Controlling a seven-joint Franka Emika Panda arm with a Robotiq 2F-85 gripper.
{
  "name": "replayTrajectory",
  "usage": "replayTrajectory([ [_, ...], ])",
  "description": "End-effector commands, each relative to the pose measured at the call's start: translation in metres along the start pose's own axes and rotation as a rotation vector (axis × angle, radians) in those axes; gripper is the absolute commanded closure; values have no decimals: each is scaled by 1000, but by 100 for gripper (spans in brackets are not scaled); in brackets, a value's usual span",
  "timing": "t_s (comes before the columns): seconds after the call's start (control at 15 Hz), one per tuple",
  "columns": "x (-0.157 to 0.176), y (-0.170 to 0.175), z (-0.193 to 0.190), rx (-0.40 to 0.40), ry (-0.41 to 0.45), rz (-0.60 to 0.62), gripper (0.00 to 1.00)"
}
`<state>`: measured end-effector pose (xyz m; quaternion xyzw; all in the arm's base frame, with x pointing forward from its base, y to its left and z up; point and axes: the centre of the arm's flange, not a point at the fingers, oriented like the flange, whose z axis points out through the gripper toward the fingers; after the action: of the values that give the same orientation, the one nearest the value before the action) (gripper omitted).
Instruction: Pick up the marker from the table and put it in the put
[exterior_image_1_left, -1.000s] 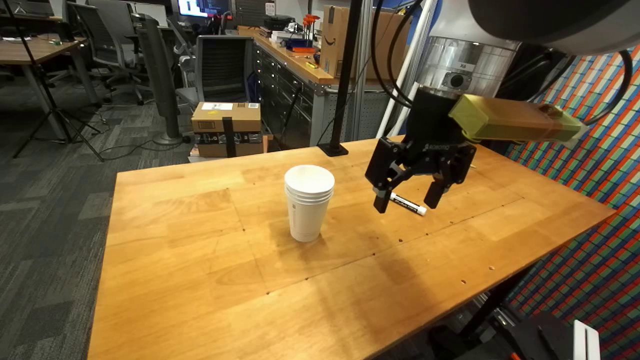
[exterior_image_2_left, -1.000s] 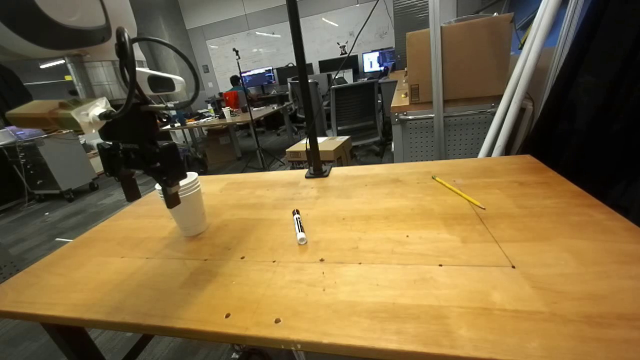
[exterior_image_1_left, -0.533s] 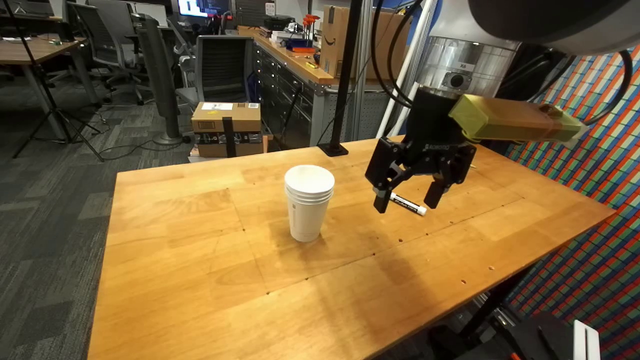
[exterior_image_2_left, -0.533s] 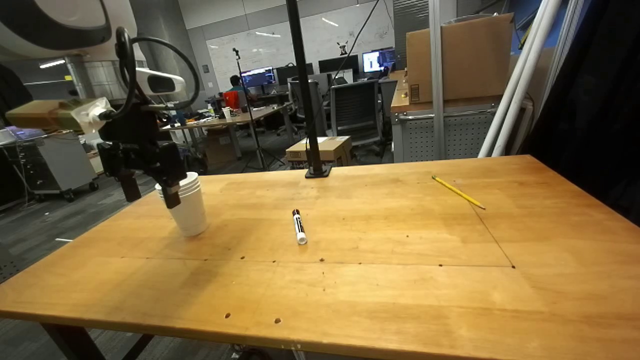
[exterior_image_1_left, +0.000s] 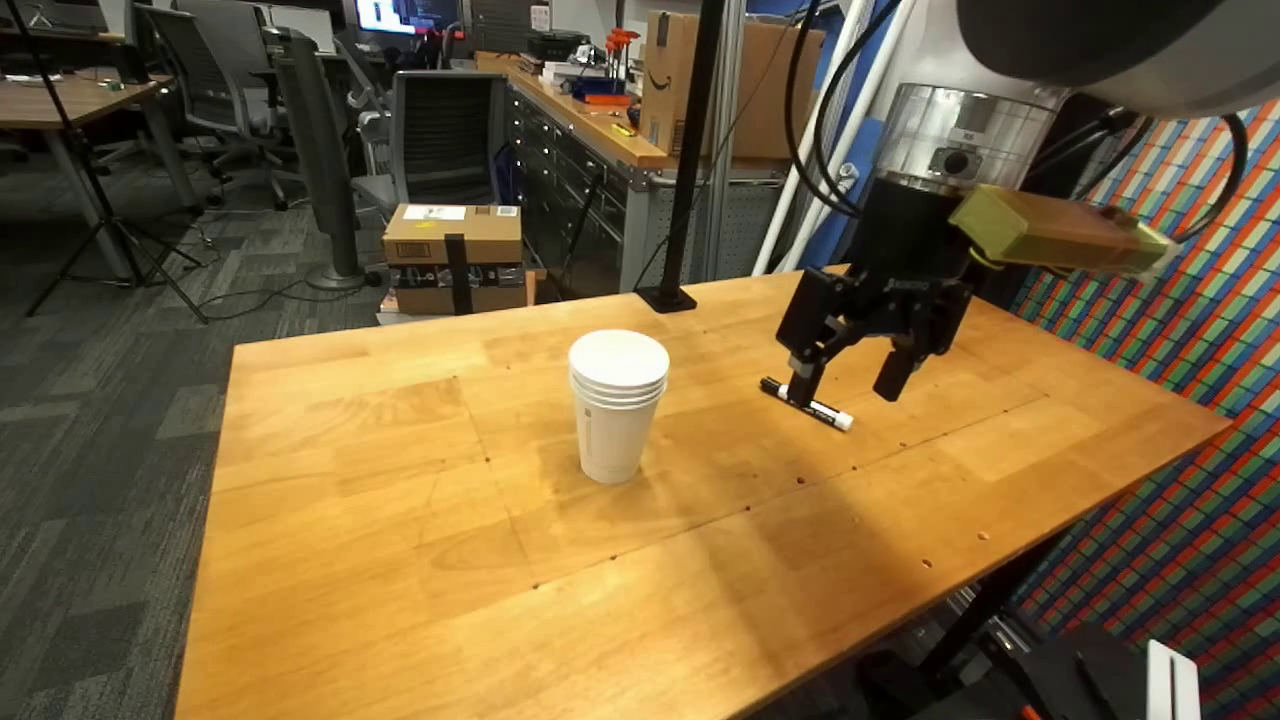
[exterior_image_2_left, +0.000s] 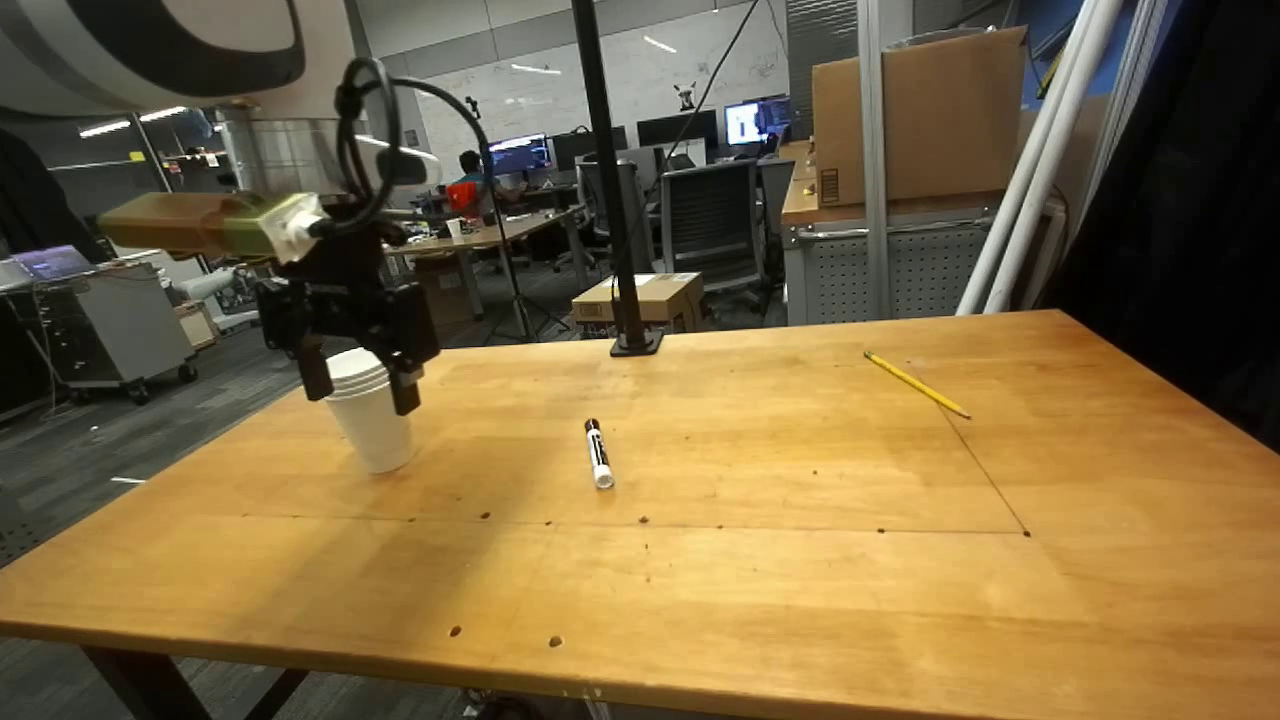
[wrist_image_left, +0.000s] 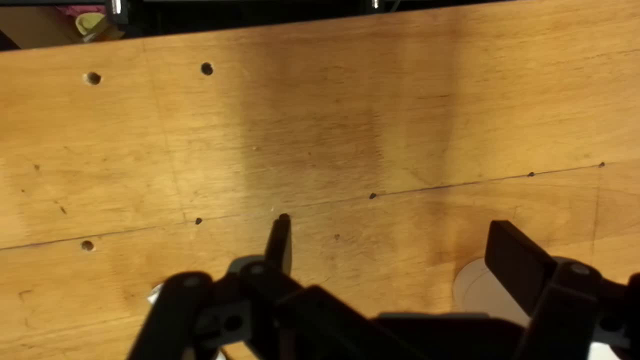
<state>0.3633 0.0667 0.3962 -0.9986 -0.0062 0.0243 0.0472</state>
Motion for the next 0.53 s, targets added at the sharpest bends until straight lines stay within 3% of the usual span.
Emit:
replayTrajectory([
  [0.0,33,38,-14,27,-2,-88,0],
  [0.47,76,77,-28,72,16,-393,0],
])
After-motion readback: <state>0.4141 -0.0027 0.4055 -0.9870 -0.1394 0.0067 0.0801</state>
